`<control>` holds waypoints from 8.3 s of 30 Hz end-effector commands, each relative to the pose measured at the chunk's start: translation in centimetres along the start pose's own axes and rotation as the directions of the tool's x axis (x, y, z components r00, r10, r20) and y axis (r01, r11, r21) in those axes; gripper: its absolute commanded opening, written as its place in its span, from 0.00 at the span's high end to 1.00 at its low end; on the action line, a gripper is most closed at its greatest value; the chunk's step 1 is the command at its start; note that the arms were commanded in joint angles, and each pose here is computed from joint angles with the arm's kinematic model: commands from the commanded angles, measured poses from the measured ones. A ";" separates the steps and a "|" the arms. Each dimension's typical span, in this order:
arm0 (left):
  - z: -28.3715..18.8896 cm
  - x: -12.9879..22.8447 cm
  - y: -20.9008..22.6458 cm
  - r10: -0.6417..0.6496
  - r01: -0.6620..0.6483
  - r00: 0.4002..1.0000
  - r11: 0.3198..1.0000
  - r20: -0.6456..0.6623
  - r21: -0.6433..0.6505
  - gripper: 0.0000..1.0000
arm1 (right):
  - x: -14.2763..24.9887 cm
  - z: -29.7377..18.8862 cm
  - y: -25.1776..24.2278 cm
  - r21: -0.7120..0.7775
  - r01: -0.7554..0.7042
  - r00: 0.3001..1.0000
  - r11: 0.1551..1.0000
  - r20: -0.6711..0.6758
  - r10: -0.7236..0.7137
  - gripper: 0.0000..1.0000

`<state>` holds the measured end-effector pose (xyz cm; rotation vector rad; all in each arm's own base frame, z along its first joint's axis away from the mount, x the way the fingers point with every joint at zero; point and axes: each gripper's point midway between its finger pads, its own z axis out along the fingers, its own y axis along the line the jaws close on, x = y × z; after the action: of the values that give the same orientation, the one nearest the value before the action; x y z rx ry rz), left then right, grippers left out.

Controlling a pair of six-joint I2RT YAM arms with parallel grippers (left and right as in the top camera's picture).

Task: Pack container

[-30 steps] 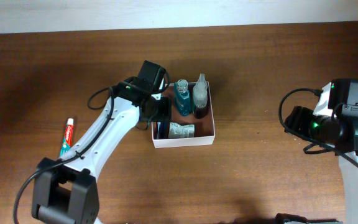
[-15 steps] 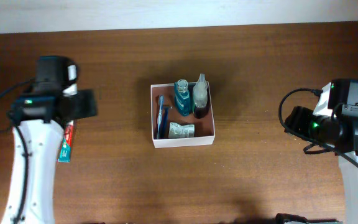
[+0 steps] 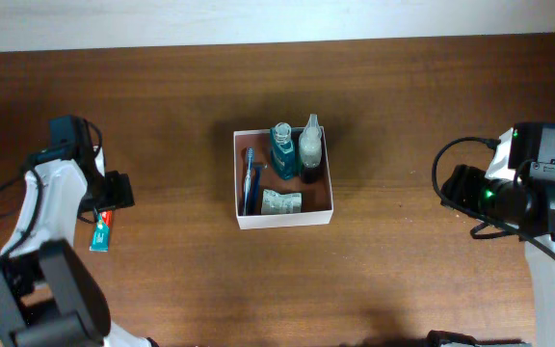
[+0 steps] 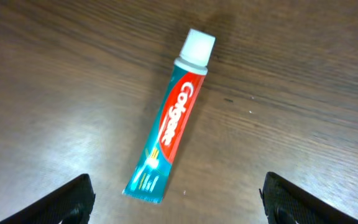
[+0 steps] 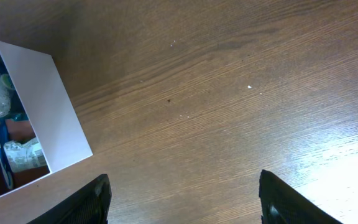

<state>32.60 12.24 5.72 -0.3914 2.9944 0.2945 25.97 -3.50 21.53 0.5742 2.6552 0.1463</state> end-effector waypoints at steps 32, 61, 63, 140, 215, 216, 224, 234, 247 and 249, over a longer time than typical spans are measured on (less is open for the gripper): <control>7.1 2.2 -2.7 0.062 -0.046 0.982 0.994 -0.179 0.096 0.71 | 0.1 0.1 -0.2 0.003 0.003 1.000 1.000 -0.005 -0.003 0.31; -11.8 -0.5 -13.4 0.164 -0.243 0.951 0.921 0.264 0.305 1.00 | 0.1 0.1 -0.2 0.003 0.003 1.000 1.000 -0.005 -0.003 0.31; -13.8 0.2 -15.9 0.201 -0.307 0.924 0.897 0.324 0.319 1.00 | 0.1 0.1 -0.2 0.003 0.003 1.000 1.000 -0.005 -0.003 0.31; -20.1 13.4 -5.5 -0.027 -0.233 0.635 0.946 0.772 0.224 0.01 | 6.9 -5.4 1.2 -0.036 0.362 0.771 0.931 0.574 -0.277 0.02; -19.8 13.6 -5.4 -0.017 -0.227 0.645 0.950 0.764 0.213 0.01 | 6.0 4.7 3.9 -0.043 0.504 0.438 0.863 0.874 -0.212 0.02; -19.7 13.7 -5.4 -0.015 -0.228 0.649 0.950 0.761 0.213 0.01 | 6.0 4.8 3.9 -0.043 0.504 0.438 0.863 0.874 -0.212 0.02; -14.2 15.2 -6.3 -0.021 -0.235 0.636 0.947 0.771 0.220 0.01 | 6.0 4.8 3.9 -0.043 0.504 0.438 0.863 0.874 -0.212 0.01; -15.6 10.1 -7.7 -0.196 -0.247 0.225 0.936 0.954 0.250 0.01 | 6.0 4.8 3.9 -0.043 0.504 0.438 0.863 0.874 -0.212 0.02; -13.0 9.6 -8.5 -0.137 -0.269 0.199 0.945 0.971 0.188 0.01 | 6.0 4.7 3.9 -0.043 0.504 0.438 0.863 0.874 -0.212 0.02; -13.1 9.6 -8.5 -0.137 -0.268 0.198 0.945 0.971 0.188 0.00 | 6.0 4.7 3.9 -0.043 0.504 0.438 0.863 0.874 -0.212 0.02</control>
<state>24.58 -0.61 15.88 0.0048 1.6483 -0.0075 24.53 2.20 15.84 -0.0664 1.6432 0.0864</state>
